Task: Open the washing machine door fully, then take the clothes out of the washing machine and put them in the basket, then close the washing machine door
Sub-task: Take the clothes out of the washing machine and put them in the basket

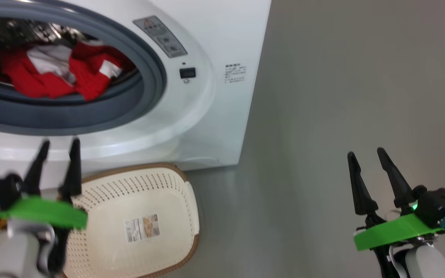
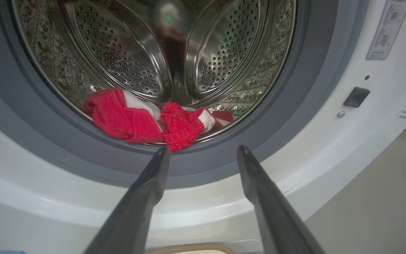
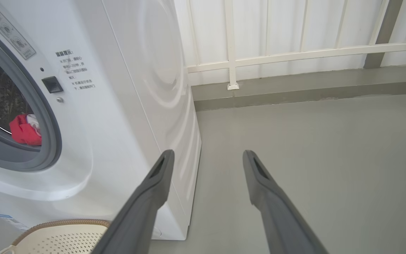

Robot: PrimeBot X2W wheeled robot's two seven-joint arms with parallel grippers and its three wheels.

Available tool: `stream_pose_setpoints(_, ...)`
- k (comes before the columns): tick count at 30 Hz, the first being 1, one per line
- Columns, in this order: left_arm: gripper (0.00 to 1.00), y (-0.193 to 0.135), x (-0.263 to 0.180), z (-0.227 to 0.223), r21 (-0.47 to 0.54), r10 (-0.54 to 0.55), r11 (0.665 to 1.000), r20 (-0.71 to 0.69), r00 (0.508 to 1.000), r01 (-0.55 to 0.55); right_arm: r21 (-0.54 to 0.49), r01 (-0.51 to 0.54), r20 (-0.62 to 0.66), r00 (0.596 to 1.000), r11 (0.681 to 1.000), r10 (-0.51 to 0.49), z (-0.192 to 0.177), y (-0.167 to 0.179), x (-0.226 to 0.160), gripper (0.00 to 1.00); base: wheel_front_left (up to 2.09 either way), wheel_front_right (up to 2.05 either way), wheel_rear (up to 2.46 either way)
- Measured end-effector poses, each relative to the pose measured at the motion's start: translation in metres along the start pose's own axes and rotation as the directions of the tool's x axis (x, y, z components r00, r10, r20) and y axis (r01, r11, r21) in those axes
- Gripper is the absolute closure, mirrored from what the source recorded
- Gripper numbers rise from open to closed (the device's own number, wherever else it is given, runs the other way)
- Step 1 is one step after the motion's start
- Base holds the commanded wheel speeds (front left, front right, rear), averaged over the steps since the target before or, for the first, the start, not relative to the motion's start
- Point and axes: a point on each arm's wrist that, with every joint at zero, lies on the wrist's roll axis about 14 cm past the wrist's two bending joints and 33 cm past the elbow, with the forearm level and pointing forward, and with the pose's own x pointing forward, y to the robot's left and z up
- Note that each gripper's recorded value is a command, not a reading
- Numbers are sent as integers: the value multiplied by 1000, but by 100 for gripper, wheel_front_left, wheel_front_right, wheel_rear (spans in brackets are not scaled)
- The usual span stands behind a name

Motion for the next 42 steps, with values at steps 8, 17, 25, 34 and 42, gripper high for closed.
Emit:
stream_pose_setpoints(8,0,3,74,-2,37,-23,999,-26,999,24,11,1,-20,1000,1000,-1,-13,-2,24,0,0,0,0)
stream_pose_setpoints(17,0,-2,135,-29,37,-44,998,-98,994,48,11,52,-62,997,999,-51,-33,-22,34,0,0,0,0)
stream_pose_setpoints(25,0,18,171,-47,18,13,1000,-138,990,-10,0,61,-73,995,998,-61,-42,-29,48,0,0,0,0)
stream_pose_setpoints(34,0,12,185,-72,47,-14,999,-197,980,23,-11,87,-89,992,996,-88,-47,-39,45,0,0,0,0)
stream_pose_setpoints(42,0,12,197,-70,53,-19,998,-190,982,29,-17,96,-95,991,995,-97,-49,-43,43,0,0,0,0)
